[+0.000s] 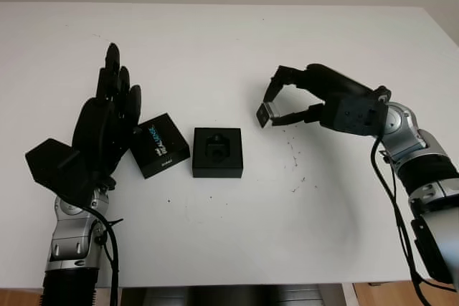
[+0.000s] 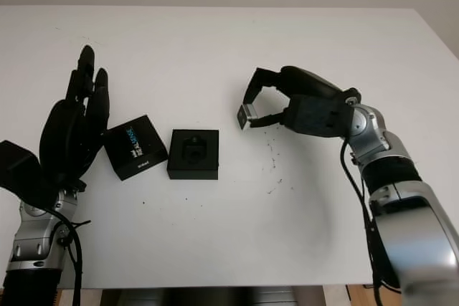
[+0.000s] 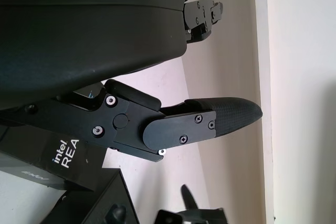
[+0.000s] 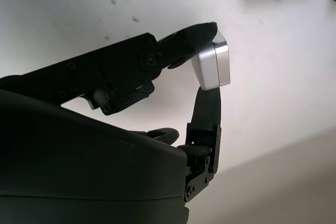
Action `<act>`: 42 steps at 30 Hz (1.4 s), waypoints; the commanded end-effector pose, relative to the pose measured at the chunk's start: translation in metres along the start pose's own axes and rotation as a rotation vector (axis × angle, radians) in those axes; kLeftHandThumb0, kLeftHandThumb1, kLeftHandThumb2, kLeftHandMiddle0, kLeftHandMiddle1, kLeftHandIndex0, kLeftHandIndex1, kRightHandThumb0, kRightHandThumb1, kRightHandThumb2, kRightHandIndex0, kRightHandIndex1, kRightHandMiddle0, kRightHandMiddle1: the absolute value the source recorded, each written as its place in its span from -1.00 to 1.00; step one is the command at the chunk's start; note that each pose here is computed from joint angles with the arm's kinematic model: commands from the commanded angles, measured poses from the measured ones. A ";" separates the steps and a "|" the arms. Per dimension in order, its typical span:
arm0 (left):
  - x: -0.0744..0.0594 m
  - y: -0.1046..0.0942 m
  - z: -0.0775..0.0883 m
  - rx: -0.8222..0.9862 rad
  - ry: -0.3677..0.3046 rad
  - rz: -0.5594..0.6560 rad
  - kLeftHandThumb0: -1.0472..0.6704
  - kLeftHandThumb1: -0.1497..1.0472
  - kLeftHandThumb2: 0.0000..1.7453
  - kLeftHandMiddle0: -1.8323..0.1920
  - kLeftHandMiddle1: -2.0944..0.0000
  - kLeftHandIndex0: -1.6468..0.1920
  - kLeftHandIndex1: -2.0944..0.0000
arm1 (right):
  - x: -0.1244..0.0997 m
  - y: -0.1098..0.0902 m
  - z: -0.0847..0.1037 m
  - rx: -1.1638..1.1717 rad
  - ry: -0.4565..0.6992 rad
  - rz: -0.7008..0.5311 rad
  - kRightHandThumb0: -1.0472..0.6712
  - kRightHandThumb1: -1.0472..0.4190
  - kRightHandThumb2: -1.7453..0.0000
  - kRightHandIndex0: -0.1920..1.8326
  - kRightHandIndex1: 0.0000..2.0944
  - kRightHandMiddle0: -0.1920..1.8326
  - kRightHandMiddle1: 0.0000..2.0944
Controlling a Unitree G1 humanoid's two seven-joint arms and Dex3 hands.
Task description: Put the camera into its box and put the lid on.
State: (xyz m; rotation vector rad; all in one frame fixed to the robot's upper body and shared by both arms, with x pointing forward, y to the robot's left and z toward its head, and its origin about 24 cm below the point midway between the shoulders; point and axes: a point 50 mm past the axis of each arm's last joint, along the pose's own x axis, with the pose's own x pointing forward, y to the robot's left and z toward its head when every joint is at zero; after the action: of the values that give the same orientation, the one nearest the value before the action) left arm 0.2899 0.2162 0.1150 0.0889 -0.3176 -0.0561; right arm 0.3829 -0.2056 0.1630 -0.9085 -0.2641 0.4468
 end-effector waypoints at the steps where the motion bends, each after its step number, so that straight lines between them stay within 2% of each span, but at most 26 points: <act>1: -0.002 -0.001 0.000 0.011 0.000 -0.009 -0.59 1.00 -0.35 0.97 0.95 0.96 0.94 | -0.001 -0.002 0.004 0.039 -0.030 -0.034 -0.27 -0.93 0.94 -0.47 -0.94 -0.53 0.50; 7: -0.003 -0.001 0.000 0.021 0.006 -0.015 -0.59 1.00 -0.33 0.99 0.95 0.97 0.95 | -0.003 -0.003 0.013 0.176 -0.096 -0.100 -0.31 -0.93 0.94 -0.50 -0.96 -0.52 0.51; 13: -0.004 -0.001 0.000 0.024 0.005 -0.011 -0.59 1.00 -0.33 0.98 0.95 0.97 0.95 | -0.005 0.005 0.021 0.390 -0.155 -0.175 -0.29 -0.93 0.94 -0.52 -0.96 -0.52 0.53; 19: -0.005 -0.001 -0.001 0.021 0.010 -0.017 -0.60 1.00 -0.34 0.98 0.95 0.97 0.95 | -0.010 0.027 0.023 0.527 -0.146 -0.165 -0.35 -0.93 0.94 -0.53 -0.96 -0.53 0.56; 24: -0.005 -0.002 -0.002 0.023 0.014 -0.017 -0.60 1.00 -0.33 0.98 0.95 0.97 0.95 | -0.011 0.057 0.026 0.689 -0.150 -0.164 -0.37 -0.93 0.94 -0.52 -0.95 -0.49 0.56; 32: -0.005 -0.002 -0.001 0.021 0.013 -0.012 -0.61 1.00 -0.34 0.98 0.95 0.96 0.95 | -0.010 0.090 0.032 0.778 -0.134 -0.126 -0.37 -0.94 0.94 -0.54 -0.96 -0.50 0.59; 42: -0.005 -0.003 -0.001 0.015 0.023 -0.015 -0.62 1.00 -0.34 0.99 0.96 0.98 0.95 | -0.007 0.112 0.040 0.891 -0.127 -0.086 -0.37 -0.92 0.94 -0.53 -0.95 -0.50 0.60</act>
State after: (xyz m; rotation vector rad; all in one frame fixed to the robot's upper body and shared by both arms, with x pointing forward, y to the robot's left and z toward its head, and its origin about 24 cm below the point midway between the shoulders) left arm 0.2887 0.2129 0.1118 0.1035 -0.2917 -0.0708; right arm 0.3344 -0.1235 0.0940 -0.0117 -0.1744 0.4768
